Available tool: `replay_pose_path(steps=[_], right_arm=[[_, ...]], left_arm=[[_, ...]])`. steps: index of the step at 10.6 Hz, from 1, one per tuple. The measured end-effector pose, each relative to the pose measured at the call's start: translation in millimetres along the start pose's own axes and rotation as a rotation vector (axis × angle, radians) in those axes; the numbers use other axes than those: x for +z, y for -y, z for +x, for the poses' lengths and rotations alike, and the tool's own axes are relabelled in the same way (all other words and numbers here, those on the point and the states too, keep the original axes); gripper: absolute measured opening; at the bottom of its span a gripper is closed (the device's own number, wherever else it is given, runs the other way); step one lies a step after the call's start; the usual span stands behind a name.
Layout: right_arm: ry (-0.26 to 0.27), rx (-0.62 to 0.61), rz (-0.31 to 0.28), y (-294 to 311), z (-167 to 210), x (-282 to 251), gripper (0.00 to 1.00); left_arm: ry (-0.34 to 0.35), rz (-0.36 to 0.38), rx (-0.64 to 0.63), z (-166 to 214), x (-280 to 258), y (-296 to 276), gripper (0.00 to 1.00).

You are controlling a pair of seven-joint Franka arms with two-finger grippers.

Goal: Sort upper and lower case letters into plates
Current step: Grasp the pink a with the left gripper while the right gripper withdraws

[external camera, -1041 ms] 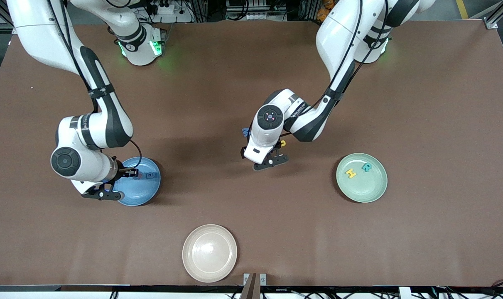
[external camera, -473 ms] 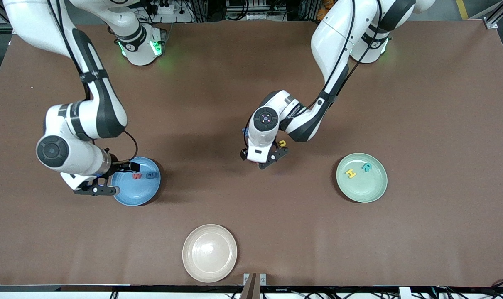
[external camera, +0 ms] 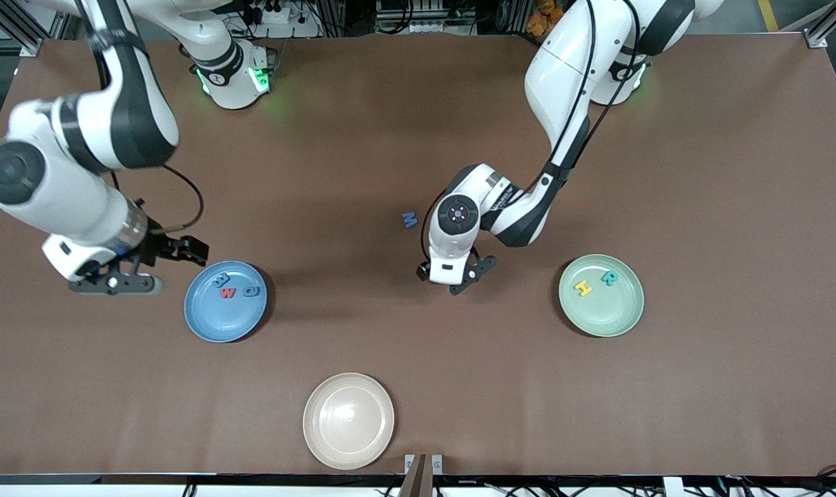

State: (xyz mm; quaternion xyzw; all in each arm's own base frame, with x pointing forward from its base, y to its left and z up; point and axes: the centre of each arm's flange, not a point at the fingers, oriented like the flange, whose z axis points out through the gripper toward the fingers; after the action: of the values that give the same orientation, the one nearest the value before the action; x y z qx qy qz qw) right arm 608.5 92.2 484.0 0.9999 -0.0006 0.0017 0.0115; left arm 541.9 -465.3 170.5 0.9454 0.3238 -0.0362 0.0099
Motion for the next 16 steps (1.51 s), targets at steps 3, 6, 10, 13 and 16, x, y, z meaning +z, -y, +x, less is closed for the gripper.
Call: replay_pose_path(steps=[3,6,10,13,16], right_arm=[[-0.029,-0.015,0.008,7,-9,-26,1.00],[-0.051,-0.012,0.012,5,-9,-36,1.00],[-0.110,-0.004,0.020,-2,-20,-73,1.00],[-0.128,0.017,0.031,-13,-27,-90,1.00],[-0.125,0.027,0.056,-23,-34,-102,1.00]], left_arm=[[-0.003,-0.010,-0.007,2,-1,-1,1.00],[-0.007,-0.035,-0.022,-1,-10,-8,1.00],[-0.006,-0.070,-0.070,-1,-3,-16,1.00],[0.035,-0.073,-0.138,-6,3,-18,1.00],[0.040,-0.072,-0.176,-12,4,-19,1.00]])
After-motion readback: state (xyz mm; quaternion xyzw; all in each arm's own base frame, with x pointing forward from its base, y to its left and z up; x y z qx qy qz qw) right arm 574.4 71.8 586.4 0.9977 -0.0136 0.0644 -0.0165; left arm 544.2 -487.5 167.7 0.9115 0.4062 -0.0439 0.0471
